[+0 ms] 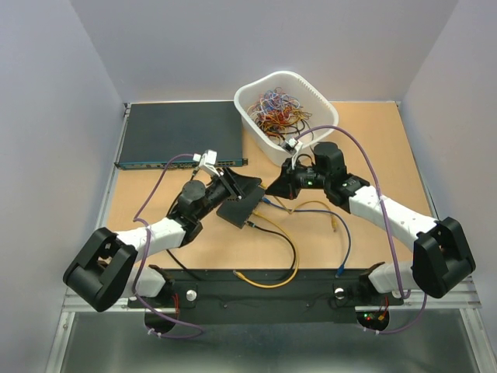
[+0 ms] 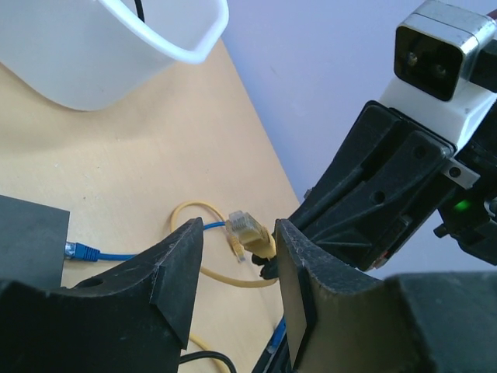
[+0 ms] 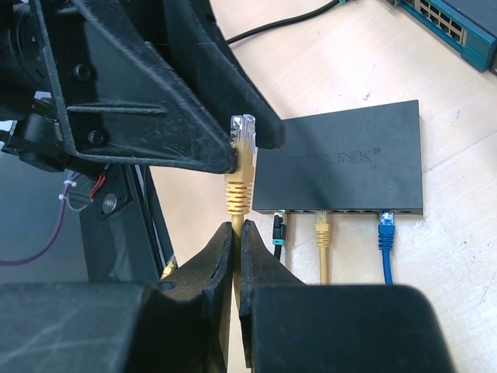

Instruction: Insert the plug into the switch port

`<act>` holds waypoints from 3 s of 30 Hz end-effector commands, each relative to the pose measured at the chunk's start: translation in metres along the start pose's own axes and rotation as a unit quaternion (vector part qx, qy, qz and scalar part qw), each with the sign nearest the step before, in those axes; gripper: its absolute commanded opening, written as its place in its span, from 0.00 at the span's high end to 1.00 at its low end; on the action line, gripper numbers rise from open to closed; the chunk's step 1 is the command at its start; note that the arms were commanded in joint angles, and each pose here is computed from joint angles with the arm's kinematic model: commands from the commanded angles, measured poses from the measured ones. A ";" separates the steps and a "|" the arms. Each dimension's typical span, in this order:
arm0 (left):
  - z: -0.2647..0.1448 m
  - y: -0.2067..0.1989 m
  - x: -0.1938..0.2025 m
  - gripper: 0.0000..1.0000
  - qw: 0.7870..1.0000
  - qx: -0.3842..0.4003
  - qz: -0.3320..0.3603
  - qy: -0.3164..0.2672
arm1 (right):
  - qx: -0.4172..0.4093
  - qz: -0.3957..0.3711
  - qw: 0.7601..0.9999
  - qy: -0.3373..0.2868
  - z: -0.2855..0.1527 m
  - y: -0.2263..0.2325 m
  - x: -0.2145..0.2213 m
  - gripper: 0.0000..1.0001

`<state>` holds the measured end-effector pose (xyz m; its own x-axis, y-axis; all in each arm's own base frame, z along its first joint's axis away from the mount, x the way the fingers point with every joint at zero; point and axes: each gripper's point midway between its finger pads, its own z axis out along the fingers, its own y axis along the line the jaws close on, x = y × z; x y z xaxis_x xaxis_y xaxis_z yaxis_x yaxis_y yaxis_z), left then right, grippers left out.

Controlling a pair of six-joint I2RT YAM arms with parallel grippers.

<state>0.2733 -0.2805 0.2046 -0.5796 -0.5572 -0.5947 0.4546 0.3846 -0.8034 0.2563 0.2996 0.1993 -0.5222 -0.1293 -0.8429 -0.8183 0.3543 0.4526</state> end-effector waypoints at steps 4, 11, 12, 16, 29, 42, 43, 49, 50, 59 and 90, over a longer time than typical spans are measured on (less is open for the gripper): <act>0.014 -0.038 -0.031 0.48 0.997 0.057 0.004 -0.048 | -0.011 -0.028 0.999 -0.025 -0.002 0.010 -0.014 0.99; 0.018 -0.040 -0.029 0.65 0.997 0.059 0.000 -0.044 | -0.003 -0.027 0.999 -0.025 -0.001 0.007 -0.013 1.00; 0.018 -0.040 -0.029 0.68 0.997 0.059 0.000 -0.044 | -0.002 -0.027 0.999 -0.025 -0.001 0.006 -0.014 0.99; 0.018 -0.038 -0.025 0.72 0.998 0.056 0.001 -0.039 | -0.003 -0.028 0.999 -0.024 -0.001 0.006 -0.013 0.99; 0.014 -0.049 -0.019 1.00 0.993 0.095 0.057 -0.029 | -0.048 -0.048 0.997 -0.033 -0.011 0.033 -0.019 0.65; -0.047 -0.121 -0.023 1.00 0.927 0.334 0.160 -0.051 | -0.137 -0.085 0.985 -0.066 -0.041 0.083 -0.044 0.47; -0.054 -0.129 -0.021 1.00 0.917 0.358 0.170 -0.052 | -0.139 -0.079 0.985 -0.062 -0.039 0.081 -0.043 0.49; -0.062 -0.135 -0.019 1.00 0.910 0.382 0.154 -0.052 | -0.157 -0.062 0.984 -0.052 -0.032 0.080 -0.039 0.57; -0.064 -0.136 -0.019 1.00 0.909 0.383 0.154 -0.053 | -0.157 -0.060 0.985 -0.050 -0.031 0.078 -0.038 0.57; -0.076 -0.152 -0.030 1.00 0.901 0.391 0.172 -0.074 | -0.156 -0.035 0.987 -0.033 -0.023 0.068 -0.021 0.61; -0.074 -0.166 -0.038 1.00 0.898 0.393 0.173 -0.095 | -0.215 -0.022 0.976 -0.023 -0.024 0.081 -0.015 0.72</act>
<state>0.2072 -0.2923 0.2552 -0.5554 -0.4181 -0.7188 0.7573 0.1029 -0.6450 0.1960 0.3089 0.2451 -0.5261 -0.1046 -0.8440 -0.8471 -0.0231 0.5309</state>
